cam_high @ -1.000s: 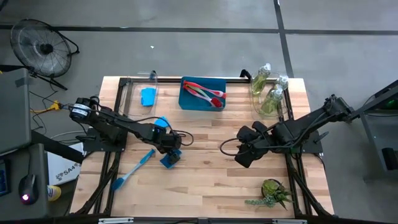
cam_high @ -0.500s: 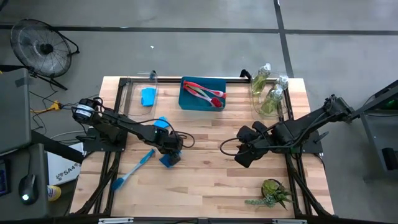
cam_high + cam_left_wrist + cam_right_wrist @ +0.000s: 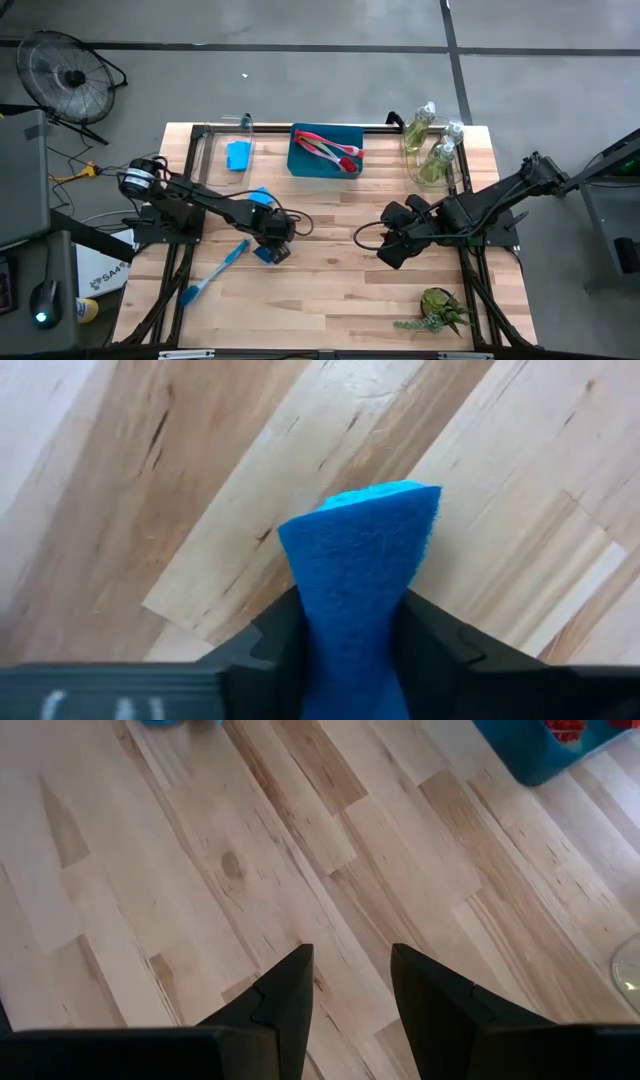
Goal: Pick & Place Kitchen Sink Supplies
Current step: Put the bottom blue sponge into the left transparent bin
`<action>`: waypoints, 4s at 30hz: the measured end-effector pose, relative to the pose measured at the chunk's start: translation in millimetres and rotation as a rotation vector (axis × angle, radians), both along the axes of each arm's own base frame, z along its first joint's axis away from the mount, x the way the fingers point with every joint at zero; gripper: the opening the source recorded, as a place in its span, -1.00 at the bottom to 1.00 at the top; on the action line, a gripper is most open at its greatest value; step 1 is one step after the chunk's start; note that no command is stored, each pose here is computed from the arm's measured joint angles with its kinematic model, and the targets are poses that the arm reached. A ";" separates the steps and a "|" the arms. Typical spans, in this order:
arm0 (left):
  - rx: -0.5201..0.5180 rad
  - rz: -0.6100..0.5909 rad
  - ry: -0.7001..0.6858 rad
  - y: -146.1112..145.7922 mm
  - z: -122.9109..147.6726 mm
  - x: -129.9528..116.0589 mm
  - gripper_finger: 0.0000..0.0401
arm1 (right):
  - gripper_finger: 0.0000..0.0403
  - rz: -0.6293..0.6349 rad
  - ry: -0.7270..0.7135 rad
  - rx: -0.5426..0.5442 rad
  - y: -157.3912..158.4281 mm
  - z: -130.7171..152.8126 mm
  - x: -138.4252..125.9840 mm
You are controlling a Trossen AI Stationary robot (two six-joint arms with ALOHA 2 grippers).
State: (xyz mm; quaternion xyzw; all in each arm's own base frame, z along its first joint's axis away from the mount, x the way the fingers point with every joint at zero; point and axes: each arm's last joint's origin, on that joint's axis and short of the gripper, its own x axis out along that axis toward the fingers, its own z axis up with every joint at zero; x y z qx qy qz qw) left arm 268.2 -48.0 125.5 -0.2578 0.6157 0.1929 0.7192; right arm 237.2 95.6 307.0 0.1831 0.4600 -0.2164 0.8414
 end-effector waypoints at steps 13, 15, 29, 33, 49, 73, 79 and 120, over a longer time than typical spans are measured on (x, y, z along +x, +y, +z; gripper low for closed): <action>-0.016 -0.167 -0.046 -7.2 49.0 32.5 -0.53 | -0.35 0.002 0.001 -0.001 0.1 0.0 0.0; -0.024 -0.181 -0.075 -8.2 55.3 37.4 -0.53 | -0.35 0.005 0.002 -0.002 0.0 0.0 0.0; 0.026 -0.382 -0.272 9.1 104.3 60.5 -0.53 | -0.35 0.008 -0.001 -0.002 0.3 0.1 0.3; 0.025 -0.471 -0.474 14.2 122.6 71.2 -0.53 | -0.35 0.020 -0.026 -0.004 1.4 1.1 2.6; -0.107 -0.852 -1.227 26.2 183.0 97.2 -0.53 | -0.35 0.327 -0.211 -0.204 9.8 15.5 21.1; -0.181 -0.974 -1.255 34.3 180.6 95.9 -0.53 | -0.35 0.864 -0.585 -0.548 16.2 65.7 24.4; -0.184 -0.977 -1.257 34.2 180.7 95.8 -0.53 | -0.35 0.891 -0.609 -0.673 18.9 65.3 35.2; -0.264 -0.990 -1.205 33.1 172.3 95.4 -0.53 | -0.35 1.040 -0.568 -0.679 4.3 35.8 76.1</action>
